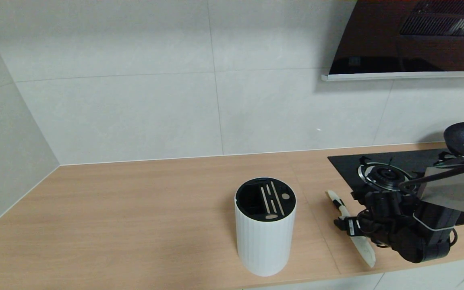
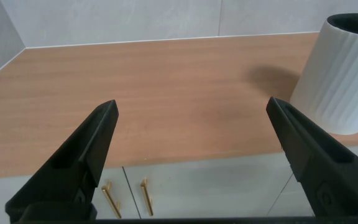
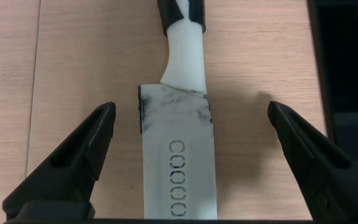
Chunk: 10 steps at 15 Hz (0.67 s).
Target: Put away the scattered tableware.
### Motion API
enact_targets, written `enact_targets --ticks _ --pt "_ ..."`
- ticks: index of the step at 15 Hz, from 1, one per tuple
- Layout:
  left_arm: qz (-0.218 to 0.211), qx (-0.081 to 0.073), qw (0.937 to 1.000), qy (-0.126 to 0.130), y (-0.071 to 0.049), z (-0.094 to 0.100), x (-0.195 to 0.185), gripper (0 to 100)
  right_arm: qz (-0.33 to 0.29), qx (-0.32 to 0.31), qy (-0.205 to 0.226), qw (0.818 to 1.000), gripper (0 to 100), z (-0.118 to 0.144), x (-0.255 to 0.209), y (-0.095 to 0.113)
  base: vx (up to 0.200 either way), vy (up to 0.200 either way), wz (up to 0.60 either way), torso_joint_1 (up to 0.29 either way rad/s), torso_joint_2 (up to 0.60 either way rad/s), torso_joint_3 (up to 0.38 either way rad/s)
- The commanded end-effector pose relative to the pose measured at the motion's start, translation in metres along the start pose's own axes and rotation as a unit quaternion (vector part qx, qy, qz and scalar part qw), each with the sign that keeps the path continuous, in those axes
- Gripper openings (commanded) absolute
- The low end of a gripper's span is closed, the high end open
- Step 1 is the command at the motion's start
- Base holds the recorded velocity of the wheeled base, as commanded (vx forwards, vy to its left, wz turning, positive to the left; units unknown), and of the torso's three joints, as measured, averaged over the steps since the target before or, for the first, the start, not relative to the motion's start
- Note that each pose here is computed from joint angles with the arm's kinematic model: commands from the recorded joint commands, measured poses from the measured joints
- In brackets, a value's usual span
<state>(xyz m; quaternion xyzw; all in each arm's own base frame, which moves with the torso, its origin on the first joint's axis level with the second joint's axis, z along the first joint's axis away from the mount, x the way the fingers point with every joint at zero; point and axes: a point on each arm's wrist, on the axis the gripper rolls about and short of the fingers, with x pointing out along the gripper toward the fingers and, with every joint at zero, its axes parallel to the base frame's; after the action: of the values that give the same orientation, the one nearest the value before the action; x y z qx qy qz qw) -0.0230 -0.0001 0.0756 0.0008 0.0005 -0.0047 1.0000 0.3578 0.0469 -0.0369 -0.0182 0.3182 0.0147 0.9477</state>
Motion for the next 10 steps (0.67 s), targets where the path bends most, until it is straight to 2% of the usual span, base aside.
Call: enact_targets --ticks 1,3,4,10 --pt "0.000 0.000 1.0000 0.000 0.0000 0.0000 0.0000 100 0.000 0.000 0.002 1.000 100 -0.0014 0.0018 0.0002 0.000 0.000 0.00 0.000 0.00 0.000" --pt "0.000 0.000 1.0000 0.000 0.0000 0.0000 0.0000 100 0.001 -0.001 0.003 1.000 100 -0.0023 0.0018 0.0013 0.000 0.000 0.00 0.000 0.00 0.000" --pt "0.000 0.000 1.0000 0.000 0.0000 0.0000 0.0000 100 0.002 -0.002 0.005 1.000 0 -0.0033 0.0028 0.0019 0.000 0.000 0.00 0.000 0.00 0.000" --pt "0.000 0.000 1.0000 0.000 0.0000 0.0000 0.0000 100 0.004 -0.005 0.010 1.000 0 -0.0066 0.0037 0.0041 0.000 0.000 0.00 0.000 0.00 0.000"
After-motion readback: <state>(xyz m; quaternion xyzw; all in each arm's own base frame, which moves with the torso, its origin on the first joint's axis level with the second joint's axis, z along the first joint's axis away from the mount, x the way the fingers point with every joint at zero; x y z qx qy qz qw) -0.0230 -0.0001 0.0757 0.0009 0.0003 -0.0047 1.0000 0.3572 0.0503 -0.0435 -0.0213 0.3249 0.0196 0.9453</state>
